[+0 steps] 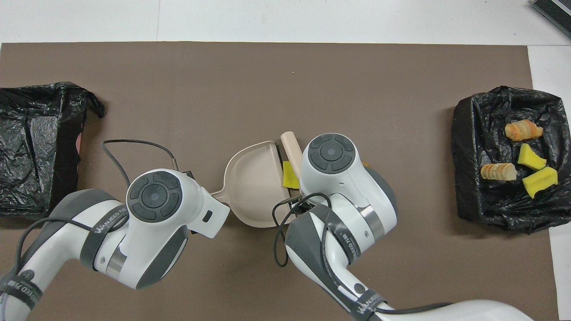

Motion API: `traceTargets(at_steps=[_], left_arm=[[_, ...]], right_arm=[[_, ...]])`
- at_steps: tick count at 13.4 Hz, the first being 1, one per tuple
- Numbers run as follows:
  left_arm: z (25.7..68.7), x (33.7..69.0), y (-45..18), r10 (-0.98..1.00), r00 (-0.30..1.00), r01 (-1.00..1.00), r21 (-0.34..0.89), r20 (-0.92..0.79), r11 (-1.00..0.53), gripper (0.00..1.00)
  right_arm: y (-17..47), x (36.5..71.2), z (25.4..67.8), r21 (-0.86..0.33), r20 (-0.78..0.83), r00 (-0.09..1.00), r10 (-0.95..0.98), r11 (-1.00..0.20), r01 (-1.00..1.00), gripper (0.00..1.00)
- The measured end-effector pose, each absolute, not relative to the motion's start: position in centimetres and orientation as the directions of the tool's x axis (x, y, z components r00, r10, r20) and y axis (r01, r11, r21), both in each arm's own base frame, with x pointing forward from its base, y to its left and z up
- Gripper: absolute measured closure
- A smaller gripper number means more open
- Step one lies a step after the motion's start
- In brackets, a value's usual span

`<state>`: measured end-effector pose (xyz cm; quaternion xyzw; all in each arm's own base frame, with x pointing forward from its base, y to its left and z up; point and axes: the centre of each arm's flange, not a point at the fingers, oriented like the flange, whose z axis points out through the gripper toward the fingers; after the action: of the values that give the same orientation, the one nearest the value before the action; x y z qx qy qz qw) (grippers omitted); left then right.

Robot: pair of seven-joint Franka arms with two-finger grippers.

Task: Sweep and dump trash in bin
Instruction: 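Brush the pieces into the dustpan held by the left gripper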

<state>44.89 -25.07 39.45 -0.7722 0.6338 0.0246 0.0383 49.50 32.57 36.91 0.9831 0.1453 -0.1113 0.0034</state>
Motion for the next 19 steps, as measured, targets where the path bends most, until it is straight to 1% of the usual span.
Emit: traceTargets(at_steps=[5, 8, 10, 12, 15, 17, 19], left_arm=[[39.4, 44.9, -25.1, -0.977, 0.195, -0.981, -0.028, -0.087, -0.193, 0.67], [39.4, 44.9, -25.0, -0.977, 0.196, -0.981, -0.027, -0.087, -0.194, 0.67], [39.4, 44.9, -25.0, -0.977, 0.196, -0.981, -0.027, -0.087, -0.194, 0.67], [39.4, 44.9, -25.0, -0.977, 0.196, -0.981, -0.027, -0.087, -0.194, 0.67], [39.4, 44.7, -25.3, -0.978, 0.192, -0.981, -0.025, -0.084, -0.19, 0.67], [39.4, 44.2, -26.3, -0.981, 0.183, -0.983, -0.014, -0.071, -0.182, 0.67], [39.4, 43.2, -27.9, -0.985, 0.165, -0.986, 0.0, -0.055, -0.165, 0.67]], right_arm=[[37.2, 45.8, 38.7, -0.062, -0.214, 0.936, 0.28, -0.96, 0.273, 0.74], [38.3, 44.2, 42.3, -0.147, -0.206, 0.943, 0.262, -0.961, 0.235, 0.74], [37.8, 43.6, 44.6, -0.171, -0.201, 0.948, 0.248, -0.961, 0.215, 0.74], [36.7, 43.6, 45.6, -0.166, -0.217, 0.948, 0.234, -0.966, 0.2, 0.74], [33.6, 44.3, 45.2, -0.132, -0.285, 0.94, 0.186, -0.979, 0.153, 0.74], [30.0, 45.2, 45.3, -0.12, -0.283, 0.95, 0.131, -0.988, 0.101, 0.74], [24.9, 45.8, 46.3, -0.11, -0.261, 0.962, 0.073, -0.993, 0.046, 0.74]])
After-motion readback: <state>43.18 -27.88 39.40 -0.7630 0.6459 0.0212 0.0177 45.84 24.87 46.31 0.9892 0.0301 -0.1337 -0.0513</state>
